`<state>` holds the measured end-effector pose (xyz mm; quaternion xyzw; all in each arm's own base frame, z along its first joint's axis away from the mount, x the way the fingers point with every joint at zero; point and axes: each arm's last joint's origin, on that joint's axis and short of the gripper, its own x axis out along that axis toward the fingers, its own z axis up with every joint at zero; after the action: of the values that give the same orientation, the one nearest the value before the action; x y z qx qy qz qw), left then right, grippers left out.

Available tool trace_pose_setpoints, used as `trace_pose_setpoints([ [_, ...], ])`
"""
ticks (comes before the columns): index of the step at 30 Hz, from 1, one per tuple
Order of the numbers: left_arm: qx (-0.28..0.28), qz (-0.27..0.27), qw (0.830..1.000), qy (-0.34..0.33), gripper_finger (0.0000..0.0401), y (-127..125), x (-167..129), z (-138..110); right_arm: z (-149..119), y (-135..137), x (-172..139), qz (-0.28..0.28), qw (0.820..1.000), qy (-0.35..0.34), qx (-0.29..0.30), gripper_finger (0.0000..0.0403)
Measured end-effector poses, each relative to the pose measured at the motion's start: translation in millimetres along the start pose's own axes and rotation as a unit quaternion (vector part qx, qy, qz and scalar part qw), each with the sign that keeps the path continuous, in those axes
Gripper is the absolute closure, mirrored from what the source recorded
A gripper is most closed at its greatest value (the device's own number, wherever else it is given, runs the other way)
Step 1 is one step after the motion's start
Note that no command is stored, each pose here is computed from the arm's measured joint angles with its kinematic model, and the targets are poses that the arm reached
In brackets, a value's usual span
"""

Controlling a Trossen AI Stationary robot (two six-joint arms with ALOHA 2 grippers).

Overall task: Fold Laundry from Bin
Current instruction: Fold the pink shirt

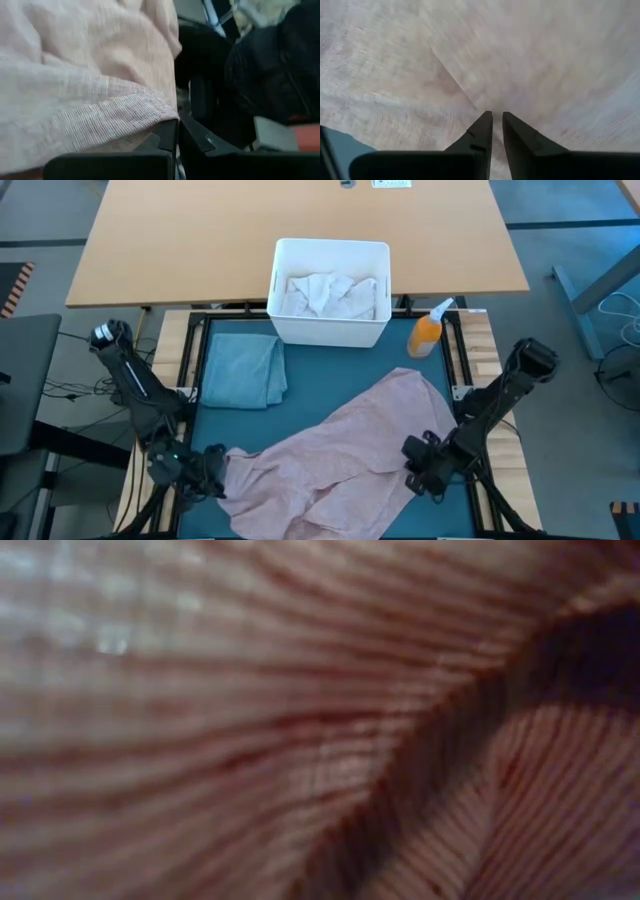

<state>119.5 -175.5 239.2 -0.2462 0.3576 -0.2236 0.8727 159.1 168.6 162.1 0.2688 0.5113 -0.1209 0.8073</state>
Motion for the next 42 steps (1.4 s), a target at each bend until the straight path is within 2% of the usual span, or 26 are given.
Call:
trace_pose_setpoints([
  [3,0.003,-0.003,1.000,-0.023,0.0401,-1,-7,4,15,12,-14,-0.020,0.998,-0.009,-0.067,0.0337],
  [7,0.000,-0.005,0.999,-0.040,0.0401,-2,-13,7,26,23,-31,-0.031,0.986,0.006,-0.165,0.0335],
  [10,0.000,-0.005,0.999,-0.042,0.0401,-2,-14,8,26,23,-35,-0.038,0.977,0.029,-0.207,0.0324],
  [16,0.001,-0.002,0.999,-0.042,0.0401,-1,-13,7,18,18,-26,-0.073,0.964,0.090,-0.241,0.0266],
  [23,0.018,-0.001,0.999,-0.042,0.0401,-1,-13,7,7,17,6,-0.136,0.943,0.129,-0.274,0.0175],
  [28,0.019,-0.001,0.999,-0.042,0.0401,-1,-13,7,2,15,21,-0.170,0.934,0.150,-0.274,0.0160],
  [32,0.019,-0.001,0.999,-0.042,0.0401,-1,-13,7,2,13,23,-0.181,0.933,0.155,-0.271,0.0192],
  [35,0.019,-0.001,0.999,-0.042,0.0401,-1,-13,7,3,11,20,-0.194,0.929,0.161,-0.270,0.0250],
  [40,0.024,-0.009,0.998,-0.057,0.0401,-4,-13,10,13,17,9,-0.218,0.923,0.173,-0.266,0.0376],
  [42,0.033,-0.024,0.997,-0.070,0.0401,-7,-13,12,18,21,3,-0.224,0.920,0.177,-0.268,0.0385],
])
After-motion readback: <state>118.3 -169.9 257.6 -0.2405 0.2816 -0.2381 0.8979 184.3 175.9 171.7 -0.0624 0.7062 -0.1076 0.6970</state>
